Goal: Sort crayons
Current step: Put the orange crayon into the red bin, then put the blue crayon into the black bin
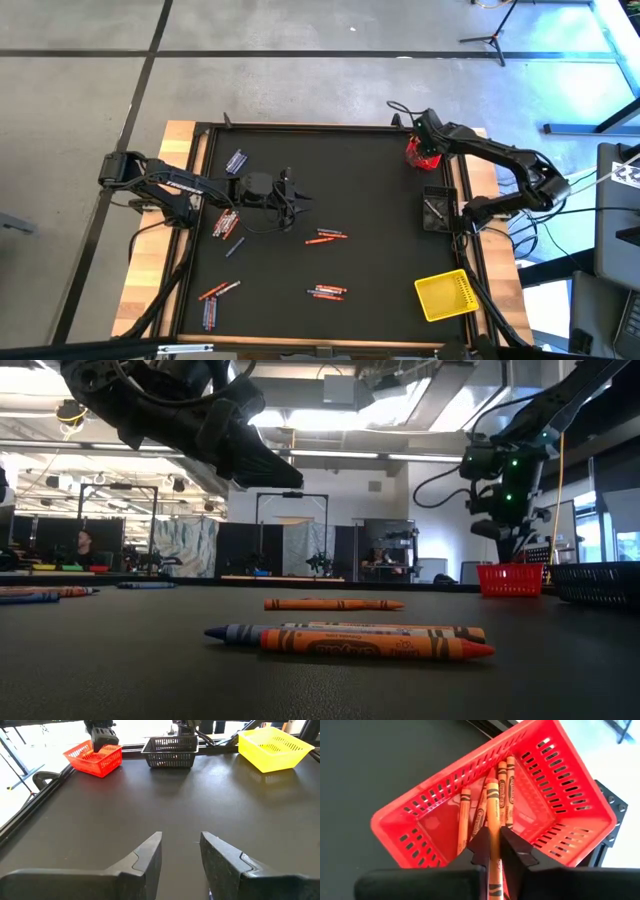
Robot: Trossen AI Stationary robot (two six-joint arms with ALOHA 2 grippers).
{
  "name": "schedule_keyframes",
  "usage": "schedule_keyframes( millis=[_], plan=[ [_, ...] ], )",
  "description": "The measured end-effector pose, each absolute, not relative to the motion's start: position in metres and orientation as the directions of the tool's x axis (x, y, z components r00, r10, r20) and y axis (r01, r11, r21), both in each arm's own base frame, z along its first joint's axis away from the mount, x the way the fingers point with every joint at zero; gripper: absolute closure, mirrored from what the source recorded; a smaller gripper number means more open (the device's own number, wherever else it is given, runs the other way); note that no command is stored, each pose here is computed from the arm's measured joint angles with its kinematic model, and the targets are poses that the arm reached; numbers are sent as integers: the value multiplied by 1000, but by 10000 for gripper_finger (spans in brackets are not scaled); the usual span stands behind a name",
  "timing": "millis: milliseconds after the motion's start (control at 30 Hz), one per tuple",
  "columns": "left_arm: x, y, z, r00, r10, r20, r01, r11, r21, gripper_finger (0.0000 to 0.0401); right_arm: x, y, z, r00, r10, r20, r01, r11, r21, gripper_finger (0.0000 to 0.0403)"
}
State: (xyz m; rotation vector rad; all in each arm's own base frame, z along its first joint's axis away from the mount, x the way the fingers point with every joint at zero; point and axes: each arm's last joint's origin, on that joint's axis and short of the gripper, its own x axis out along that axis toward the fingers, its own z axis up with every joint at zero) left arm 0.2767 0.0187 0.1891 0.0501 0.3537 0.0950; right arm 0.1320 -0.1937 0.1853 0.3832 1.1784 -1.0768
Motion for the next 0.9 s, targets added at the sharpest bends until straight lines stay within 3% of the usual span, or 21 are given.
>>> schedule_keyframes(
  millis=[267,333,600,733,900],
  plan=[
    [277,19,189,934,102,-343,-85,994,62,275,133,-195,190,-32,-454,-890,820,497,-284,281],
    [277,19,189,934,100,-343,-91,995,41,275,137,-191,198,7,-452,-892,813,521,-258,272],
    [277,19,188,933,95,-347,-85,995,43,275,190,-142,229,505,-382,-774,584,811,-19,268],
    [277,18,188,932,93,-349,-83,996,44,275,218,-111,230,659,-291,-694,415,910,13,268],
    [276,16,184,923,10,-385,-5,1000,14,275,243,-71,216,758,-170,-630,245,969,33,268]
  ],
)
